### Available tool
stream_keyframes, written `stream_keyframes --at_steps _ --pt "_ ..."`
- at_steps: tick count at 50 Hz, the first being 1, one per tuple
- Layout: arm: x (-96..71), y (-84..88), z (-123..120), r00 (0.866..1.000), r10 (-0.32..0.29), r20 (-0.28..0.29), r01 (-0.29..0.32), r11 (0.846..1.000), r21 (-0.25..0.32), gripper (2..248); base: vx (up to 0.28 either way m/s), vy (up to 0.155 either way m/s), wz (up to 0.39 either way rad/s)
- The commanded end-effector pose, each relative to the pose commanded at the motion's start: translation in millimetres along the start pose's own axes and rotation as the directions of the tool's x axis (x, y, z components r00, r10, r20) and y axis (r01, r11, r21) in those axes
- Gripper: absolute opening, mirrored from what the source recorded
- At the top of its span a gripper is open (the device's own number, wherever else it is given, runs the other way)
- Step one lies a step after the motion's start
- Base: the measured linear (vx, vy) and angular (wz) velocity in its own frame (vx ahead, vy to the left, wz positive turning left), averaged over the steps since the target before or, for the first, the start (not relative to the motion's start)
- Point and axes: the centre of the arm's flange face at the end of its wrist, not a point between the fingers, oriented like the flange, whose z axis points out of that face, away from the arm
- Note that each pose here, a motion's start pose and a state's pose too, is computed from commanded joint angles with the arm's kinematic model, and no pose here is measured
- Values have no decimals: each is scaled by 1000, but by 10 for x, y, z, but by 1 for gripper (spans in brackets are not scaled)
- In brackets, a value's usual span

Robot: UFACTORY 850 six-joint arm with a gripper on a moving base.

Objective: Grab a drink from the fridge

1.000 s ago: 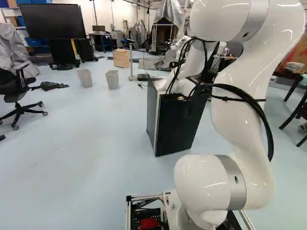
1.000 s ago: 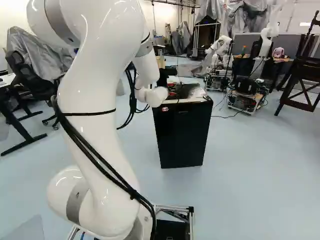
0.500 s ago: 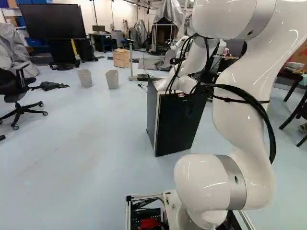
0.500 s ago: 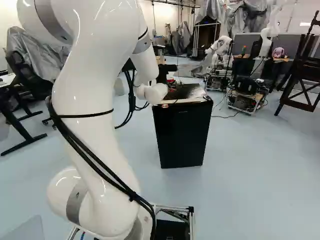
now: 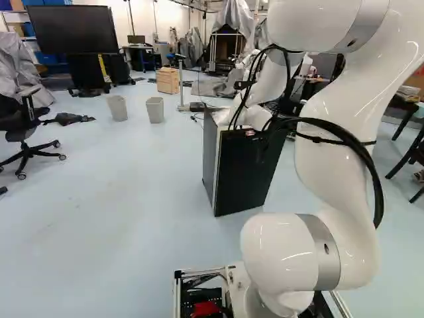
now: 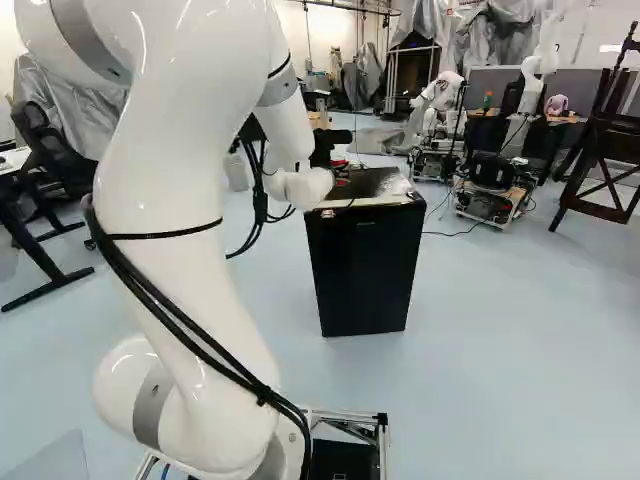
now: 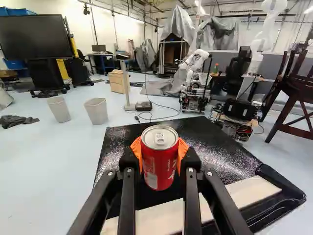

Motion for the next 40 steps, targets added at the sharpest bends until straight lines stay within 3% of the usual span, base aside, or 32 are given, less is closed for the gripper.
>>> stream_keyframes --at_steps 20,40 --pt "-46 -110 -336 1000 1 24 -1 1000 15 92 0 0 0" --pt "-154 -248 -842 998 0 61 -3 999 38 92 0 0 0"
